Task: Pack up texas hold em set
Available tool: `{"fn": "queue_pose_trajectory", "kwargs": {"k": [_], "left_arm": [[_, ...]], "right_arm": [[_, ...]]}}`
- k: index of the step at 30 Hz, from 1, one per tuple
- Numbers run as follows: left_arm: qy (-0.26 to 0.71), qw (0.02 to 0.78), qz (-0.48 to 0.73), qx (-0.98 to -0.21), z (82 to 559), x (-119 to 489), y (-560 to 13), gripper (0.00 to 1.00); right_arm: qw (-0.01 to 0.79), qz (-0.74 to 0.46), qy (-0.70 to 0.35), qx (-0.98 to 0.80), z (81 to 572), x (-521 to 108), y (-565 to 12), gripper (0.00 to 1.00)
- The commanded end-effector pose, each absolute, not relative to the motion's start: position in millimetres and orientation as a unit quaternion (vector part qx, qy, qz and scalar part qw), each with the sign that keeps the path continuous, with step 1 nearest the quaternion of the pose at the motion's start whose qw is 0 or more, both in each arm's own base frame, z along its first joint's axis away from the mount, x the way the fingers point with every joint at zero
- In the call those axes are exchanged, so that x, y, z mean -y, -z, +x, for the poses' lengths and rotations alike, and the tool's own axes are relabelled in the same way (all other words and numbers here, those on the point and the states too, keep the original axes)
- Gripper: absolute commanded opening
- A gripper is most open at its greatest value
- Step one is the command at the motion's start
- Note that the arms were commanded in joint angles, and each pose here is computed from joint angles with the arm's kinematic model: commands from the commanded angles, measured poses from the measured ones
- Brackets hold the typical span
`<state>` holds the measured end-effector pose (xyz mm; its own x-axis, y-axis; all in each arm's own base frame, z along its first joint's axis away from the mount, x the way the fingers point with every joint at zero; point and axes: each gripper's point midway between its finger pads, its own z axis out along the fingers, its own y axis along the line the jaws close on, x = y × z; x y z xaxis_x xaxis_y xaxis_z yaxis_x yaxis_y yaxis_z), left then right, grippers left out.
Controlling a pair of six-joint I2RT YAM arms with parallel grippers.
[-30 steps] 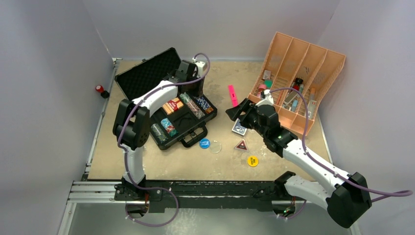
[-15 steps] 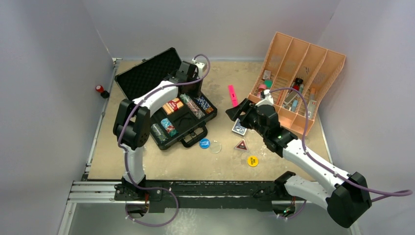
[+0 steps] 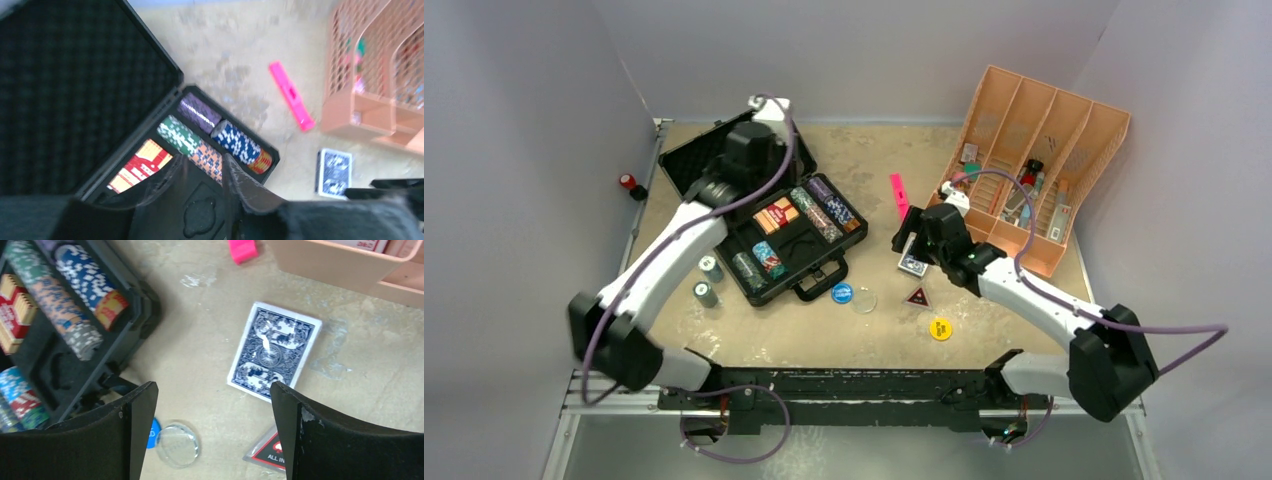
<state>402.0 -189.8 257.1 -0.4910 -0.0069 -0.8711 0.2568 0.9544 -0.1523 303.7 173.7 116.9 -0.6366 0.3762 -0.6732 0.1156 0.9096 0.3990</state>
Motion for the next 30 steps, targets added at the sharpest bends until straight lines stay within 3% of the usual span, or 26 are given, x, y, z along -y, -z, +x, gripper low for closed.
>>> {"fn": "queue_pose_trajectory", "kwargs": {"k": [1, 5, 8, 14, 30], "left_arm": [[0.116, 0.564, -0.005, -0.817, 374, 151, -297, 0.36], [0.101, 0.591, -0.056, -0.798, 344, 120, -305, 0.44], [0.101, 0.595, -0.100, -0.791, 327, 103, -299, 0.62], [0.095, 0.571, -0.133, -0.804, 310, 92, -268, 0.81], [0.133, 0.554, -0.083, -0.818, 299, 109, -253, 0.86]], "right_arm": [[0.412, 0.150, -0.103, -0.893, 316, -157, -120, 0.88], [0.394, 0.181, -0.035, -0.900, 323, -141, -105, 0.95], [0.375, 0.190, 0.003, -0.907, 330, -136, -88, 0.96], [0.334, 0.184, 0.026, -0.924, 342, -148, -60, 0.95], [0.283, 0.239, 0.091, -0.924, 318, -127, -24, 0.89]]}}
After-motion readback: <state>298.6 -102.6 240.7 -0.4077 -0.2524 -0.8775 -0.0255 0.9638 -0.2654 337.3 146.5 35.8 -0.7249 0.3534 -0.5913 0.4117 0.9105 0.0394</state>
